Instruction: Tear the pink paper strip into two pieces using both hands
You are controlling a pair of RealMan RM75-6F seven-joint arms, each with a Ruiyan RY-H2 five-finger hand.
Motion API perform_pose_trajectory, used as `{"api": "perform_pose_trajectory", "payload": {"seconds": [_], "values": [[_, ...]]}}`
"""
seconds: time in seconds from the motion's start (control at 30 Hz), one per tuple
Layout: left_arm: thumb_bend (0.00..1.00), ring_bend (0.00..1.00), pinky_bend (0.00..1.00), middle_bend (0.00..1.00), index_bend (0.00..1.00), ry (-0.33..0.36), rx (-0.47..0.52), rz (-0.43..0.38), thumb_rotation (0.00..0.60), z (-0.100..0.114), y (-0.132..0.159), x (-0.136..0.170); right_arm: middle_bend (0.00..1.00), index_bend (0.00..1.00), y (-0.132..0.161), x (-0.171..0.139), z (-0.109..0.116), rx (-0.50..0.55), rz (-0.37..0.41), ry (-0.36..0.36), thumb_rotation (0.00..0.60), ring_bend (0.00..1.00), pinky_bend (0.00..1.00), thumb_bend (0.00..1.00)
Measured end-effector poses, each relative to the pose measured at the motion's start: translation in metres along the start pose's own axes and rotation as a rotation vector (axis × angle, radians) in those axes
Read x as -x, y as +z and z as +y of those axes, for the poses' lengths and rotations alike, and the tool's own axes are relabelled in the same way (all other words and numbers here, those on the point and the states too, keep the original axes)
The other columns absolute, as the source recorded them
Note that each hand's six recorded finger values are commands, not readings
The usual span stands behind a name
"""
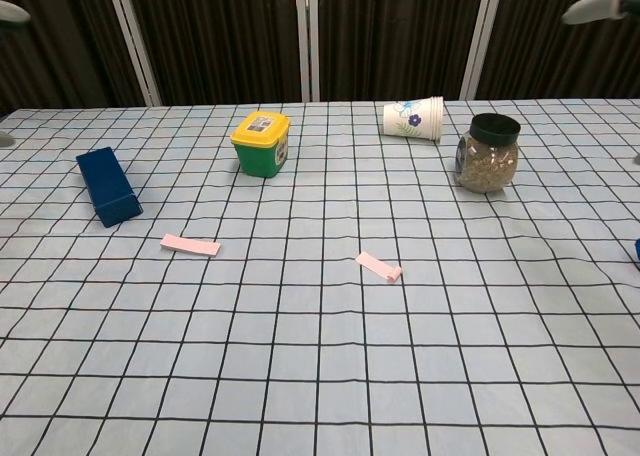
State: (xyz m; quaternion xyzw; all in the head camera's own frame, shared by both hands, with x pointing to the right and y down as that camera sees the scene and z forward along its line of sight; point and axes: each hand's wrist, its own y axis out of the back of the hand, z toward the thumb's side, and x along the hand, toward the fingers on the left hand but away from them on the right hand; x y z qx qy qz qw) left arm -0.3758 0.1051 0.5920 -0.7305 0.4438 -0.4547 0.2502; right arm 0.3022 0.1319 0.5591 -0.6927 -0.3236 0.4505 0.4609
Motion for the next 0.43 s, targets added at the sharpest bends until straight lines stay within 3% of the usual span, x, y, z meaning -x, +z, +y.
{"api": "perform_pose_trajectory", "payload": {"seconds": [0.2, 0.43], "values": [[0.0, 0.0, 0.0, 0.0, 0.0, 0.113, -0.076, 0.055, 0.6, 0.028, -0.028, 0.061, 0.0, 0.0, -0.04, -0.054, 0.015, 0.002, -0.145, -0.067, 0.6, 0.0, 0.0, 0.0], [0.0, 0.0, 0.0, 0.0, 0.0, 0.142, -0.154, 0.107, 0.6, 0.027, -0.054, 0.119, 0.0, 0.0, -0.066, -0.093, 0.018, -0.017, -0.207, -0.091, 0.6, 0.0, 0.0, 0.0]]}}
